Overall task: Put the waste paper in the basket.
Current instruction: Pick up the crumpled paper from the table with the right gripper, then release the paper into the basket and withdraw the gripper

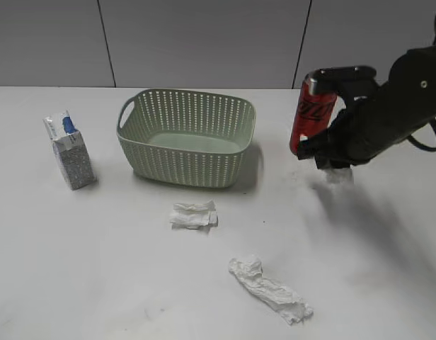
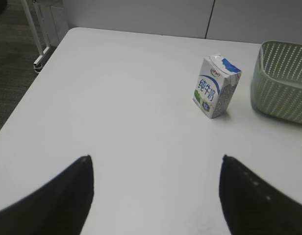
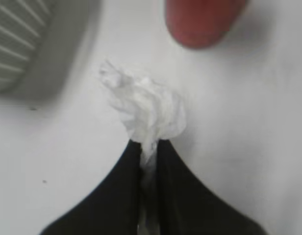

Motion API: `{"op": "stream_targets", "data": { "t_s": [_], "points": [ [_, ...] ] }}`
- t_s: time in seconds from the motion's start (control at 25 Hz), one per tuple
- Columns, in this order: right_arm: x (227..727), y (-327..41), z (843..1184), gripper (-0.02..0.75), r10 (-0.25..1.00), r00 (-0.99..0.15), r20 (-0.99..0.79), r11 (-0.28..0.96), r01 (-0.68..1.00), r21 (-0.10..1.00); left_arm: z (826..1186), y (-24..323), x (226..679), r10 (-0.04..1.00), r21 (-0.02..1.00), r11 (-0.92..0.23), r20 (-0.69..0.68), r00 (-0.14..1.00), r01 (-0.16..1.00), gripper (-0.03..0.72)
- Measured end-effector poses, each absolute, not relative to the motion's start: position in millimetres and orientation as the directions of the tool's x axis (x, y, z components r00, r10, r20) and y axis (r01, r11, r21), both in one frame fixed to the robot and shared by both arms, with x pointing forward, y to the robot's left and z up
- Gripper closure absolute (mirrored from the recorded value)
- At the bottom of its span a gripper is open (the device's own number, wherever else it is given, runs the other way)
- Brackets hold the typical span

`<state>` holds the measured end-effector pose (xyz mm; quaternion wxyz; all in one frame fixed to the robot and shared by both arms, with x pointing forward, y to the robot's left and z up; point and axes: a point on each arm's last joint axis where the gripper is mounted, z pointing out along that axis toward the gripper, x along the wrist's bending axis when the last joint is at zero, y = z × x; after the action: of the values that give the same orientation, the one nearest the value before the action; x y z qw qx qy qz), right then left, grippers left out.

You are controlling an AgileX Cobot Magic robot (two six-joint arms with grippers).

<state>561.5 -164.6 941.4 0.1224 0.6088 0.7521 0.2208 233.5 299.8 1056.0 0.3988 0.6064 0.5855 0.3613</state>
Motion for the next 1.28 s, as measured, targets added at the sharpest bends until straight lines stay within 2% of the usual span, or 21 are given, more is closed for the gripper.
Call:
{"op": "stream_targets", "data": {
  "t_s": [0.12, 0.24, 0.44, 0.6, 0.76, 0.84, 0.92, 0.96, 1.08, 1.12, 1.2, 1.28],
  "points": [
    [557, -151, 978, 0.7, 0.942, -0.326, 0.075, 0.213, 0.759, 0.615, 1056, 300, 234, 0.998, 0.907, 0.004, -0.029, 0.053, 0.422, 0.097],
    [559, -132, 1012, 0.7, 0.917, -0.39, 0.083, 0.203, 0.635, 0.745, 1056, 300, 234, 0.998, 0.907, 0.003, -0.028, 0.054, 0.422, 0.097],
    [565, -92, 1046, 0.7, 0.869, -0.486, 0.097, 0.165, 0.467, 0.869, 1056, 300, 234, 0.998, 0.907, 0.004, -0.029, 0.053, 0.422, 0.097],
    [575, -65, 1043, 0.701, 0.839, -0.534, 0.104, 0.118, 0.364, 0.924, 1056, 300, 234, 0.998, 0.907, 0.004, -0.029, 0.053, 0.422, 0.097],
    [588, -49, 1017, 0.701, 0.825, -0.556, 0.1, 0.085, 0.297, 0.951, 1056, 300, 234, 0.998, 0.907, 0.004, -0.029, 0.053, 0.422, 0.097],
    [593, -45, 998, 0.692, 0.826, -0.555, 0.098, 0.1, 0.315, 0.944, 1056, 300, 234, 0.998, 0.907, 0.004, -0.029, 0.053, 0.422, 0.097],
    [596, -43, 980, 0.629, 0.829, -0.551, 0.096, 0.127, 0.353, 0.927, 1056, 300, 234, 0.998, 0.907, 0.003, -0.028, 0.054, 0.422, 0.097],
    [597, -43, 971, 0.557, 0.83, -0.549, 0.095, 0.143, 0.375, 0.916, 1056, 300, 234, 0.998, 0.907, 0.004, -0.029, 0.053, 0.422, 0.097],
    [597, -43, 955, 0.255, 0.835, -0.543, 0.091, 0.184, 0.431, 0.883, 1056, 300, 234, 0.998, 0.907, 0.004, -0.029, 0.053, 0.422, 0.097],
    [597, -43, 953, 0.178, 0.836, -0.542, 0.09, 0.19, 0.439, 0.878, 1056, 300, 234, 0.998, 0.907, 0.003, -0.028, 0.054, 0.422, 0.097],
    [596, -44, 951, 0.131, 0.838, -0.539, 0.088, 0.206, 0.461, 0.863, 1056, 300, 234, 0.998, 0.907, 0.004, -0.029, 0.053, 0.422, 0.097],
    [595, -45, 949, 0.115, 0.84, -0.536, 0.086, 0.222, 0.484, 0.846, 1056, 300, 234, 0.998, 0.907, 0.003, -0.028, 0.054, 0.422, 0.097]
  ]
}}
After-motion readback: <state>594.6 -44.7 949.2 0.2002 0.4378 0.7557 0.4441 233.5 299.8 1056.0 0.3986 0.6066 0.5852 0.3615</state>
